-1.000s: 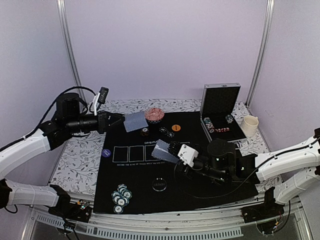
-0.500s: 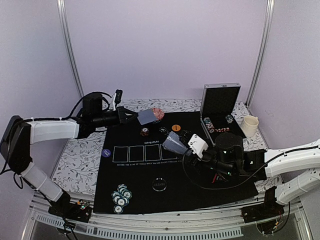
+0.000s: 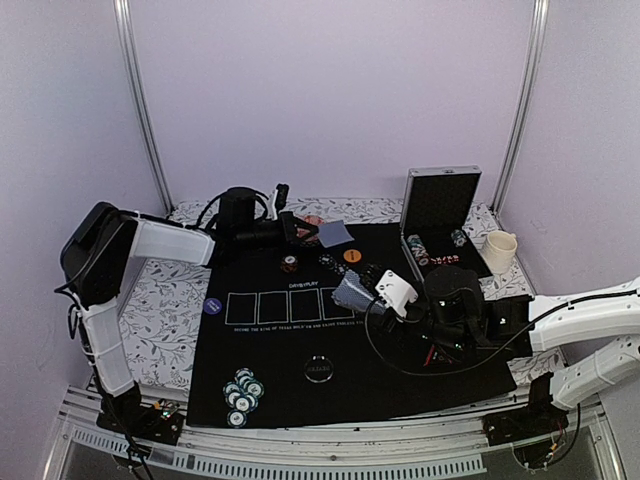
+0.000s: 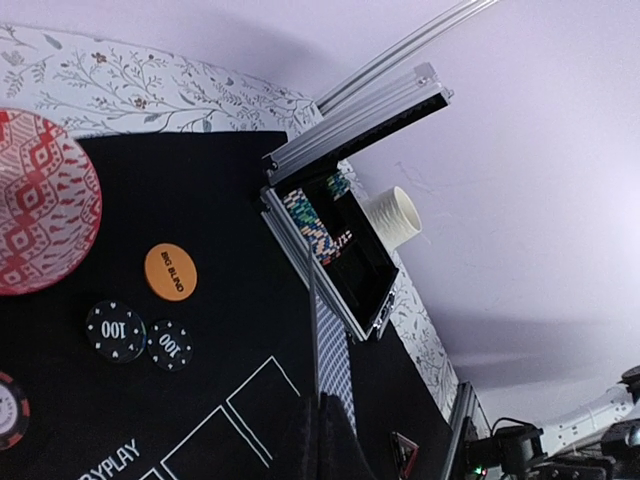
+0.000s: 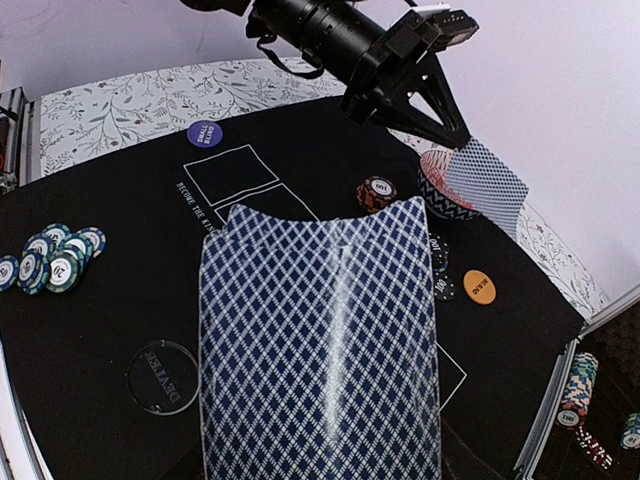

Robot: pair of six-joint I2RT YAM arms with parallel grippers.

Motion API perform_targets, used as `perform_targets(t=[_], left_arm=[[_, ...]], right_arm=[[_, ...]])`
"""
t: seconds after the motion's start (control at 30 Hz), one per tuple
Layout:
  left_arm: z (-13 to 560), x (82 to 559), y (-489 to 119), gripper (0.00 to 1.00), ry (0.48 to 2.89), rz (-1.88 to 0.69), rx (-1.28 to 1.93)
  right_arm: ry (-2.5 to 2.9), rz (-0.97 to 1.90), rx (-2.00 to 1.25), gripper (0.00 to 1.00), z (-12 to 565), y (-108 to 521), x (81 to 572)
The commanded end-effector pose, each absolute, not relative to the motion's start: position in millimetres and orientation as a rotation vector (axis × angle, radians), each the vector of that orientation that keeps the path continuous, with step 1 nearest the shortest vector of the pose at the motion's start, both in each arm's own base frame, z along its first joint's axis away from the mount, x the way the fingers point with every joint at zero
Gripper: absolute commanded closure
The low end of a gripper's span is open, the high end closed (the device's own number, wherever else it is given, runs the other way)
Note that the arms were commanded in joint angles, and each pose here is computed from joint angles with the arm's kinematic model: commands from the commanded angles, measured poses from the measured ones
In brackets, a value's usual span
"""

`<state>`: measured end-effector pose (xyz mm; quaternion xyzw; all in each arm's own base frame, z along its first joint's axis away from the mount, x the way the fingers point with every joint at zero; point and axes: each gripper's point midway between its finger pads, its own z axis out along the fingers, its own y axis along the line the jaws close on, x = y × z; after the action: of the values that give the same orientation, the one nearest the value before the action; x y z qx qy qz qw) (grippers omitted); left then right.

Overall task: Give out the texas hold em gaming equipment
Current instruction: Distribute the poker card in the big blind area.

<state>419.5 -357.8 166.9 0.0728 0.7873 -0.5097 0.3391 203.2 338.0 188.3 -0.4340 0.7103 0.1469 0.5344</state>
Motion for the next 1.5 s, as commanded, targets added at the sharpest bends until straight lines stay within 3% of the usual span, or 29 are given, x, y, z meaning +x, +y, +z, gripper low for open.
perform_targets(t=[0.0,0.1,0.7,0.87,0.93,1.07,1.13,1.3,1.47], left_arm=[[184.4,432.9,-353.9,1.00,1.973,-1.306,0.169],[189.4,435.4,-361.9,1.00,1.952,-1.324,0.184],[82.5,454.2,-471.3,1.00,2.194,-1.251,0.310],[63.7,459.3,-473.7,1.00,2.233,-1.161,0.308],[62.6,461.1,-471.8,0.90,2.238,-1.133,0.308],[73.2,462.7,-467.3,0.54,2.221,-1.083,0.335],[90.5,461.6,-465.9,0.44,2.190,-1.090,0.361],[185.6,430.9,-460.8,0.37,1.972,-1.251,0.501],[270.6,402.8,-417.0,0.26,1.817,-1.207,0.566]], right_arm=[[1.700,0.345,-0.990,0.51,200.5,339.0,210.4],[1.697,0.342,-0.995,0.51,200.8,339.7,210.9],[1.721,0.343,-1.001,0.51,194.4,343.3,211.9],[1.732,0.345,-0.996,0.52,195.2,342.2,211.9],[1.735,0.346,-0.993,0.52,195.7,341.3,211.7],[1.737,0.346,-0.992,0.52,197.5,340.7,211.1],[1.738,0.344,-0.987,0.52,199.2,340.0,211.7],[1.742,0.350,-0.983,0.52,202.4,338.4,210.6],[1.736,0.367,-0.982,0.52,206.1,338.6,208.7]])
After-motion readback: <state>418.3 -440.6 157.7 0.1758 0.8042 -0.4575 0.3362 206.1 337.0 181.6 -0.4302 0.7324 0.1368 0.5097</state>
